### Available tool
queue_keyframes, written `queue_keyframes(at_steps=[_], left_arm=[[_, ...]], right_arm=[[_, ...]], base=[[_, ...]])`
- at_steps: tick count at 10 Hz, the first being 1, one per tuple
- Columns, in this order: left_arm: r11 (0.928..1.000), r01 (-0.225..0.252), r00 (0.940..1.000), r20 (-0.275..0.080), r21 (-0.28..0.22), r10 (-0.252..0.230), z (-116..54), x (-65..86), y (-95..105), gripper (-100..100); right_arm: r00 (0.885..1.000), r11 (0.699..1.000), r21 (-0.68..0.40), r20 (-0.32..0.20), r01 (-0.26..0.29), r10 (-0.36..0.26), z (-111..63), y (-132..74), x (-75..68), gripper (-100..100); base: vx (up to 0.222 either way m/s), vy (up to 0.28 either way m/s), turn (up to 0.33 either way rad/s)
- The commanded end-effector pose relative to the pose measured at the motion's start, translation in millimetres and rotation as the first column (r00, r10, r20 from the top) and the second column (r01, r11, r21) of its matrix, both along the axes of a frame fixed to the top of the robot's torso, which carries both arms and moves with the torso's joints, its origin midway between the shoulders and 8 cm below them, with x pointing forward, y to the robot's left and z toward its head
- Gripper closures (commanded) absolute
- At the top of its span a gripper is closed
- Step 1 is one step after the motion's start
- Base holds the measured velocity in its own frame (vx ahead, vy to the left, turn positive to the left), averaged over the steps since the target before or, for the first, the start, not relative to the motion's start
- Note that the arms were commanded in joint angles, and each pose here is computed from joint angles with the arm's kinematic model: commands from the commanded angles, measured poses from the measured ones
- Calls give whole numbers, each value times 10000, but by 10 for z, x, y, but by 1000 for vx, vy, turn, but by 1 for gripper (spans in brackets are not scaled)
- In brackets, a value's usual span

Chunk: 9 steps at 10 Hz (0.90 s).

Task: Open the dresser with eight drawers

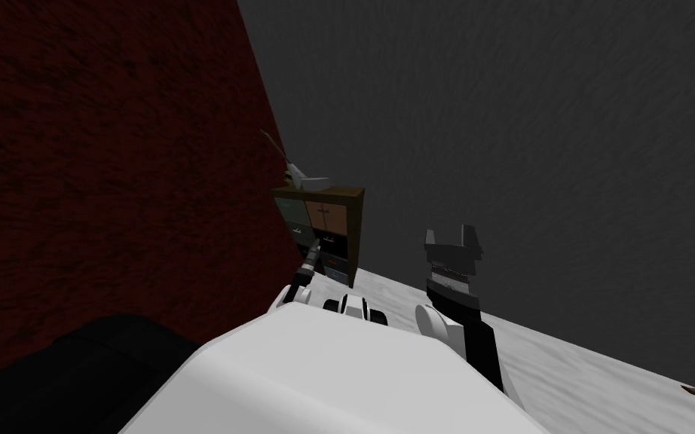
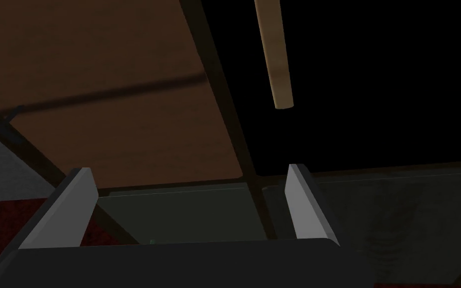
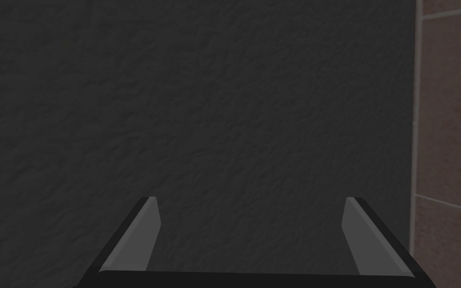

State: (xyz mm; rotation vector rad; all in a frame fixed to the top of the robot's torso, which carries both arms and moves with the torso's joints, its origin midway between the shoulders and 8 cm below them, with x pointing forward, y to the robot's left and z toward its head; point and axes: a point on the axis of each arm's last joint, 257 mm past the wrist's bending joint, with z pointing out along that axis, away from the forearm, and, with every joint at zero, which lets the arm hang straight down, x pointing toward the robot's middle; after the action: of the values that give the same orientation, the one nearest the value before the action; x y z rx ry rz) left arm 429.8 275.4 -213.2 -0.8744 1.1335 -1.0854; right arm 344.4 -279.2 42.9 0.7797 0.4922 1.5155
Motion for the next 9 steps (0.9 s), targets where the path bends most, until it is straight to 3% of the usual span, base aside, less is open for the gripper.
queue_keyframes(at_steps=[1,6,8,9], left_arm=[[10000,71,9993,-379,45,-69,-208,42,-58,-100],[9998,213,9945,-1028,37,-208,-585,84,-205,-100],[9998,171,9954,-949,54,-165,-481,115,-168,-100],[9998,186,9956,-922,56,-180,-508,96,-169,-100]], right_arm=[[10000,10000,0,0,0,0,0,0,0,0],[10000,10000,0,0,0,0,0,0,0,0],[10000,10000,0,0,0,0,0,0,0,0],[10000,10000,-1,-1,0,0,0,0,0,0]], base=[[66,-42,-36],[58,-34,-38],[44,-15,-14],[41,-6,-6]])
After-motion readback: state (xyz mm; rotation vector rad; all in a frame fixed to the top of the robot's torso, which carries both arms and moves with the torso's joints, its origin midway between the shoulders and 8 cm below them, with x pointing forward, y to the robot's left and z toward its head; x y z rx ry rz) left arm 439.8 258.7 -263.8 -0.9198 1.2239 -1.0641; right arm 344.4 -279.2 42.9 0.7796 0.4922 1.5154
